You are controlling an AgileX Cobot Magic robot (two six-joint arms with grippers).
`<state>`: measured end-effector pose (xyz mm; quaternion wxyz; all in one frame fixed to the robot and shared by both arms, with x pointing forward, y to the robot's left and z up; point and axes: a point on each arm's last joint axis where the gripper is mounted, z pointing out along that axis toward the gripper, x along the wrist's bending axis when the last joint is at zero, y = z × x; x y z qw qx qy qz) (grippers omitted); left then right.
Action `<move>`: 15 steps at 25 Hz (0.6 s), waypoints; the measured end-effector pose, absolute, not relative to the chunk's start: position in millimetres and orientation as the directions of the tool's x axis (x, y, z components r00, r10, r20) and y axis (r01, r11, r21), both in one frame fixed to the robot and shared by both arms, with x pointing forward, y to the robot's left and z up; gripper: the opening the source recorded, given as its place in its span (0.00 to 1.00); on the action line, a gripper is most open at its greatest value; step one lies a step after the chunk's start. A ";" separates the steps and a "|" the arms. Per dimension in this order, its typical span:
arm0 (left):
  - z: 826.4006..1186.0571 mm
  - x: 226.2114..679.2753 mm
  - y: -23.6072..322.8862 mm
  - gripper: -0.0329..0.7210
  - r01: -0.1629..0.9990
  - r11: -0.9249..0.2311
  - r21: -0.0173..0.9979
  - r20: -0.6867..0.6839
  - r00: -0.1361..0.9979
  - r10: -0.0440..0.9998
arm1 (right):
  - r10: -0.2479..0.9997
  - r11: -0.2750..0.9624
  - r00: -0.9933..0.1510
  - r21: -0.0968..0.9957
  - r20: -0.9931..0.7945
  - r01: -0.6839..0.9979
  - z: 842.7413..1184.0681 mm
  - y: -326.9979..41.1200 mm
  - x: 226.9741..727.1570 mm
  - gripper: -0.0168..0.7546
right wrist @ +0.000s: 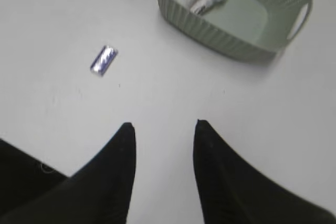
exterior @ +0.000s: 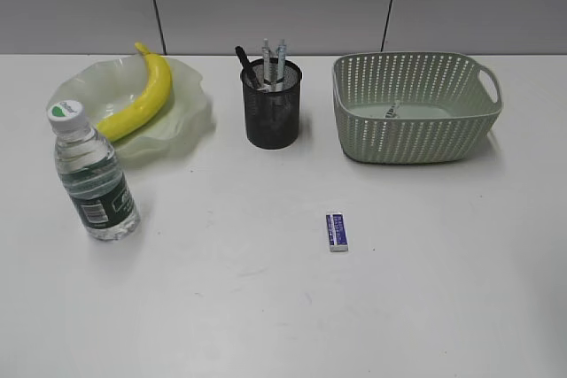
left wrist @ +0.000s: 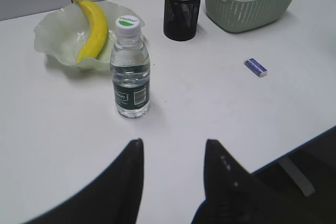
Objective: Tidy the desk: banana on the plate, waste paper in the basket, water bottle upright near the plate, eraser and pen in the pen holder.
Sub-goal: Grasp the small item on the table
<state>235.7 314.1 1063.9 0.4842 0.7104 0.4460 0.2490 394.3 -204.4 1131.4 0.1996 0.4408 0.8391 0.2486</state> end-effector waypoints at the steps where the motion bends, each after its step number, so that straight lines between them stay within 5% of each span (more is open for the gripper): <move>1: 1065.8 235.5 314.1 0.43 0.383 -0.127 0.915 -0.080 0.480 0.874 | 0.839 0.490 -0.531 0.584 -0.115 0.647 1124.2 -213.5 381.0 0.42; 7: 1101.1 251.4 294.7 0.43 0.300 -0.025 0.954 -0.147 0.536 0.831 | 0.850 0.446 -0.516 0.672 -0.111 0.591 1093.2 -269.1 300.6 0.42; 15: 1094.9 336.9 211.7 0.43 0.480 -0.097 0.872 -0.254 0.613 0.748 | 0.854 0.283 -0.519 0.871 -0.037 0.402 1062.3 -310.1 231.9 0.42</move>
